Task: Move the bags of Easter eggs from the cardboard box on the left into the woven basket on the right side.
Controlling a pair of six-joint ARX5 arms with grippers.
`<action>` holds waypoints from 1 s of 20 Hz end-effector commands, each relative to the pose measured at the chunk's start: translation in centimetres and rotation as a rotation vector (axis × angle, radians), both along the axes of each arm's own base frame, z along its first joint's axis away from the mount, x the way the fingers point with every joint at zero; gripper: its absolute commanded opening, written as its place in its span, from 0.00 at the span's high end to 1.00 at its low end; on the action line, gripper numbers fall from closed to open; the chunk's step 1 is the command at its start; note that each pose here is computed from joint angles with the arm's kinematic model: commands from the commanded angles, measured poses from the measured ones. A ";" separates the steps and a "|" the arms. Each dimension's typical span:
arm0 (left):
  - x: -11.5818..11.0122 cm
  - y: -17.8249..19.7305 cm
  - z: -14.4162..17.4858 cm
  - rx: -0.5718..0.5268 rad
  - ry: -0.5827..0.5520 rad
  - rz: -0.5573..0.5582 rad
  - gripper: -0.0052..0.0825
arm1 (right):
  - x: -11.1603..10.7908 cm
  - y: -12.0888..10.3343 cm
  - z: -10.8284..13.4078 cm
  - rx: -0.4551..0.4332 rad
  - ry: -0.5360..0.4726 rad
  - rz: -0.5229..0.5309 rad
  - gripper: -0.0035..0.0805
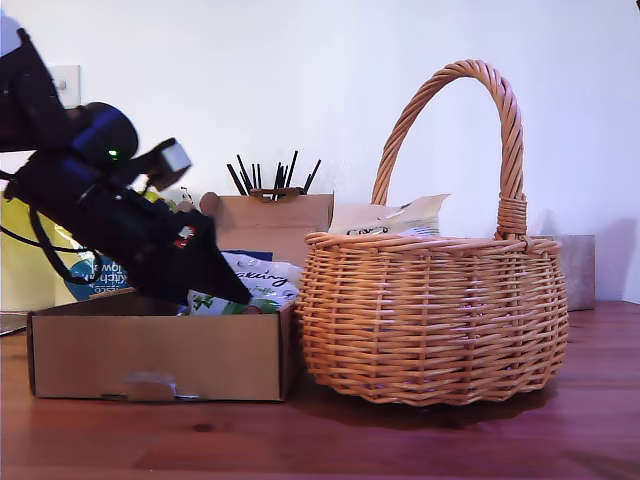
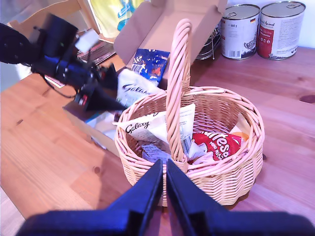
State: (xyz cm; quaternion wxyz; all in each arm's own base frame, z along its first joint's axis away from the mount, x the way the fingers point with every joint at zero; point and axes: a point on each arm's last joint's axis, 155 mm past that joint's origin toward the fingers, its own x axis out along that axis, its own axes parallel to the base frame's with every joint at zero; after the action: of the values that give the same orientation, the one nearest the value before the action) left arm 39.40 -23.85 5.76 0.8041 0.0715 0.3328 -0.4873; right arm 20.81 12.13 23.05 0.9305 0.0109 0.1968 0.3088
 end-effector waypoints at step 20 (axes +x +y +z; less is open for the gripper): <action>-0.3 0.2 -0.3 0.098 0.012 0.015 0.78 | -0.4 0.4 0.5 0.011 -0.005 0.026 0.97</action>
State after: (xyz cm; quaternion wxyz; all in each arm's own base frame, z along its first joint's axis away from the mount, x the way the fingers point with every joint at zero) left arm 38.84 -23.53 3.60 0.7939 0.1016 0.3803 -0.4635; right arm 20.53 12.41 22.96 0.9267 0.0140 0.2001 0.3179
